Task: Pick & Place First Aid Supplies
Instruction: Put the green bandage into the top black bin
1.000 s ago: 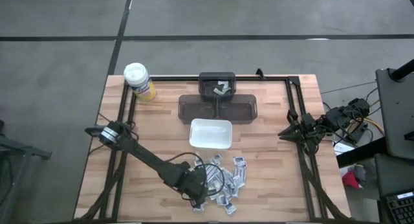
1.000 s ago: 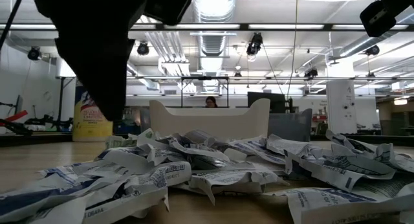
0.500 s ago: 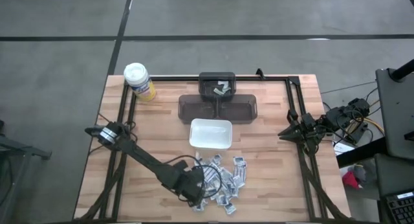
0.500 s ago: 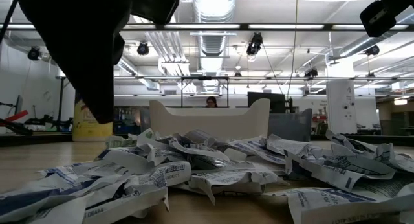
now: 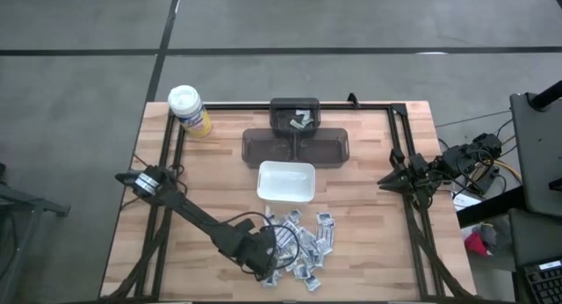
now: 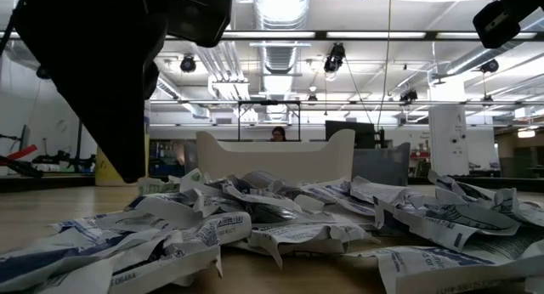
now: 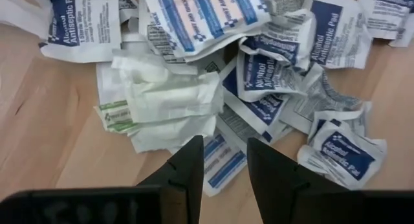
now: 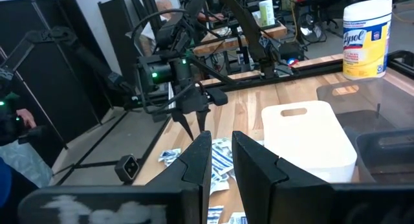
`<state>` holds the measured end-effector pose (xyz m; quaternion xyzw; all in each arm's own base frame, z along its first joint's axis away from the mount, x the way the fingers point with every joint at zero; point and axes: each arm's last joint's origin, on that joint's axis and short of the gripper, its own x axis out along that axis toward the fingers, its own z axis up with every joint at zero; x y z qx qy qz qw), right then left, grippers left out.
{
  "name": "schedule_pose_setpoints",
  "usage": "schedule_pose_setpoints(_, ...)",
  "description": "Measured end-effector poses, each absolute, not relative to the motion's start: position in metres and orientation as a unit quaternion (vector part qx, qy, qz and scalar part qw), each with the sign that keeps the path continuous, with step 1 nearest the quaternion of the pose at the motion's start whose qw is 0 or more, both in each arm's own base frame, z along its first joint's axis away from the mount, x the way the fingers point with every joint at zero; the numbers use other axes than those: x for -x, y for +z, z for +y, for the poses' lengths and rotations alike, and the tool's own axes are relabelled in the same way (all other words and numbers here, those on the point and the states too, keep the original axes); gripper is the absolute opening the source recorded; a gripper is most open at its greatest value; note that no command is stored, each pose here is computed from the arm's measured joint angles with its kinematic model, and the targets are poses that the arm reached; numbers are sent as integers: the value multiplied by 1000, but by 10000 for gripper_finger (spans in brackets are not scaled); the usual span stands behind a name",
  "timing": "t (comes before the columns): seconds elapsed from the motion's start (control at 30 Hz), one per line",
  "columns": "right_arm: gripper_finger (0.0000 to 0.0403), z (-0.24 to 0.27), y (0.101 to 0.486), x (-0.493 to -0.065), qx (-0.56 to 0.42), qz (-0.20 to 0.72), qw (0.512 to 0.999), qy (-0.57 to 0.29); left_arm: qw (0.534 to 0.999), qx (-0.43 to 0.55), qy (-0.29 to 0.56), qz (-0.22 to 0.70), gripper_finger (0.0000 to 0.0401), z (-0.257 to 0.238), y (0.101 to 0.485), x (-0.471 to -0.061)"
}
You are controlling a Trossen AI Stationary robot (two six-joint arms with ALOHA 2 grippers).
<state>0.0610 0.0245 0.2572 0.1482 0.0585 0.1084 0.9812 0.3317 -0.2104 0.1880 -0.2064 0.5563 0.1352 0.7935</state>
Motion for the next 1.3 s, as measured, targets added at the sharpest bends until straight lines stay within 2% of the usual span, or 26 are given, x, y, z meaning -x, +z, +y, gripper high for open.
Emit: schedule_pose_setpoints(1.3,59,24,257,-61,-143,58,982,108,796,210,172,541,112,-206,181,-329)
